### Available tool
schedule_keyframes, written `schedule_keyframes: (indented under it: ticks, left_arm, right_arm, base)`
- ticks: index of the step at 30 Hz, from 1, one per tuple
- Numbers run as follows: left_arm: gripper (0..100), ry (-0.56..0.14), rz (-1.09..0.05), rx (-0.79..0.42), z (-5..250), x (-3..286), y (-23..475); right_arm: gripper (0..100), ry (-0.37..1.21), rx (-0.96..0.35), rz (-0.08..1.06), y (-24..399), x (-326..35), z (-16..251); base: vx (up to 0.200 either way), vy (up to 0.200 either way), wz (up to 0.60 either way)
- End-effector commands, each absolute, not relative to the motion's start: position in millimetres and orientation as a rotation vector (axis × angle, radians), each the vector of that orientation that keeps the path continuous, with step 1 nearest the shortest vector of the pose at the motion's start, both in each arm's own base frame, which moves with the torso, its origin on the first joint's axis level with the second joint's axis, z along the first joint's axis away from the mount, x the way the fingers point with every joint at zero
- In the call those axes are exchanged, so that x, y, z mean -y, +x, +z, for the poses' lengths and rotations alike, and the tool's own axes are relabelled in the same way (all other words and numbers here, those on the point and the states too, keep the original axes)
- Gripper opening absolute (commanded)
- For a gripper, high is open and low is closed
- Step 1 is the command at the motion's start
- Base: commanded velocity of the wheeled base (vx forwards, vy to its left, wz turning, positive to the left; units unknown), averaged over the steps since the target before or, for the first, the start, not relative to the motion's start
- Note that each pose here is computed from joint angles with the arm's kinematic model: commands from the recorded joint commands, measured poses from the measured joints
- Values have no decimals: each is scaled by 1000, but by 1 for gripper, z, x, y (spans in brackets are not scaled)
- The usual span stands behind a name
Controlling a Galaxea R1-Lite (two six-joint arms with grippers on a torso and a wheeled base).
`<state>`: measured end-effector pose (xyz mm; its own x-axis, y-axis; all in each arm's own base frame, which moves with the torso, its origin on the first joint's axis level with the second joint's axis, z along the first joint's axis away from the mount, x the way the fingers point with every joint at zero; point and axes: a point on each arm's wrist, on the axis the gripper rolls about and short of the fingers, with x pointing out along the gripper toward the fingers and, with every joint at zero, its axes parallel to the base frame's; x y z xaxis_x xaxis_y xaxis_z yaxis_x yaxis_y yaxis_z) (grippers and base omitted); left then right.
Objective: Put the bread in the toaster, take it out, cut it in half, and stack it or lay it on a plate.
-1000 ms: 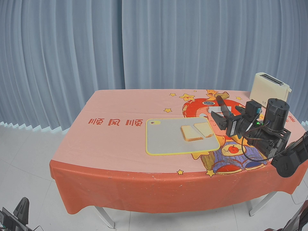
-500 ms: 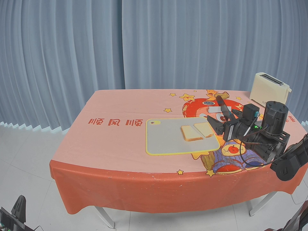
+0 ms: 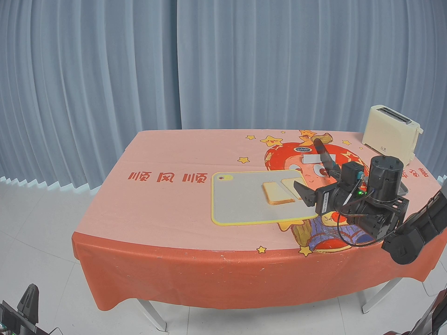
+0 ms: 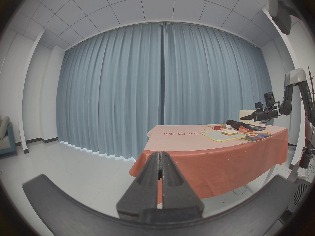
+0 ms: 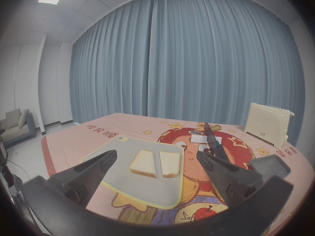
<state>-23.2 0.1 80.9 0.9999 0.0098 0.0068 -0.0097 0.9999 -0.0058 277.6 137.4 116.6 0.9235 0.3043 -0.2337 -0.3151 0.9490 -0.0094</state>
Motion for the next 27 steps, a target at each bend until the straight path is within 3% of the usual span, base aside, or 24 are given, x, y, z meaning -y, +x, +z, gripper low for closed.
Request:
schedule_keyframes:
  ticks: [1, 6, 13, 17, 27]
  left_arm:
    - [0, -6, 11, 2, 76, 0, -23]
    - [0, -6, 9, 3, 76, 0, -23]
    - [0, -6, 9, 2, 76, 0, -23]
    - [0, -6, 9, 2, 76, 0, -23]
    - [0, -6, 11, 3, 76, 0, -23]
  right_arm:
    - [100, -67, -294, 301, 291, -141, 93]
    - [100, -76, -327, 293, 300, -144, 78]
    - [100, -51, -292, 209, 317, -133, 85]
    - [100, -12, -248, 174, 333, -132, 99]
    - [100, -26, -423, 110, 369, -146, 139]
  base:
    - [0, 0, 0]
    - [0, 0, 0]
    - [0, 0, 0]
    - [0, 0, 0]
    - [0, 0, 0]
